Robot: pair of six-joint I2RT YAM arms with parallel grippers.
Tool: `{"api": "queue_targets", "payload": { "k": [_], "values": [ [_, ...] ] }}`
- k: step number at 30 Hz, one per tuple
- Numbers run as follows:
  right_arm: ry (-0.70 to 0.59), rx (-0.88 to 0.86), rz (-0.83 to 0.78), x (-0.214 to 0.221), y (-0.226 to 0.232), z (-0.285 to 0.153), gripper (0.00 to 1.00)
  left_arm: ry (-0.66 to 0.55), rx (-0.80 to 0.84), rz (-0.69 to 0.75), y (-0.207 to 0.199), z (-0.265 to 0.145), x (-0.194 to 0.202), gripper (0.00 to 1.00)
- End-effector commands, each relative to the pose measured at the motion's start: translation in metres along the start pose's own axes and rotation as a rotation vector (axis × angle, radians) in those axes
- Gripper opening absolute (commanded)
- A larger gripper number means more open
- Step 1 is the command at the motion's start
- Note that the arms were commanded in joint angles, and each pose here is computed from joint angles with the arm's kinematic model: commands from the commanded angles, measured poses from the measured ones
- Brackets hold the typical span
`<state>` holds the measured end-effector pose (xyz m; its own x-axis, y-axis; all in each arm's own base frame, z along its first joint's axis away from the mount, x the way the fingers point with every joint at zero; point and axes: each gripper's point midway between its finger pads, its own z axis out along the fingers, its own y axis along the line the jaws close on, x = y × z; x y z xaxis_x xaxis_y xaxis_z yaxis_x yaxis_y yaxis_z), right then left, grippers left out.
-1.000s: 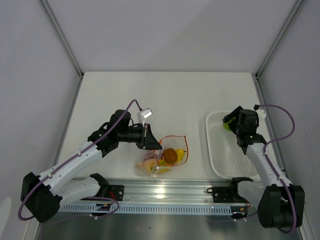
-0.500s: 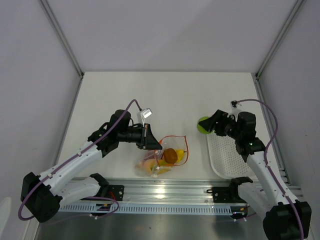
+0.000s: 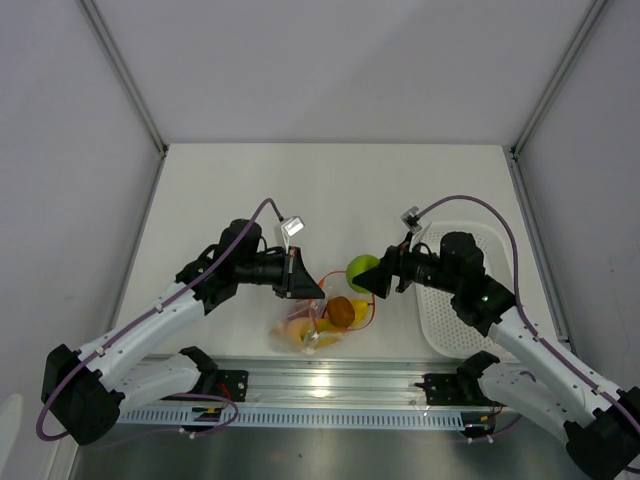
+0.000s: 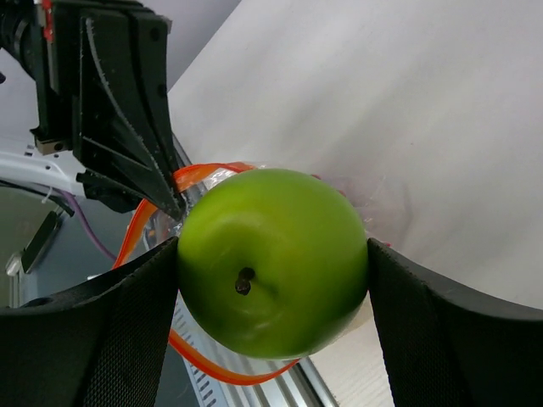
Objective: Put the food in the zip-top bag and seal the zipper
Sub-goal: Place the fake fruit in the zipper food storage bag.
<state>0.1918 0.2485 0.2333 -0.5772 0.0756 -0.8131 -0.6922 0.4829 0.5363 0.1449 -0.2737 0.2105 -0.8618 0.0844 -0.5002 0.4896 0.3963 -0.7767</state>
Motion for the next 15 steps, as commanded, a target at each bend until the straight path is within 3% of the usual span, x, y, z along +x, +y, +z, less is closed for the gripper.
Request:
{"api": "queue_targets", "payload": {
  "k": [1,15],
  "values": [
    [-0.070,-0.075,-0.092,-0.025,0.027,-0.003,0.06,-0.028,0.036,0.019,-0.012,-0.004,-0.010,0.01],
    [0.046,-0.241,-0.160,0.010,0.071,0.005,0.06,-0.072,0.121,0.012,-0.050,-0.016,-0.030,0.01]
  ]
}}
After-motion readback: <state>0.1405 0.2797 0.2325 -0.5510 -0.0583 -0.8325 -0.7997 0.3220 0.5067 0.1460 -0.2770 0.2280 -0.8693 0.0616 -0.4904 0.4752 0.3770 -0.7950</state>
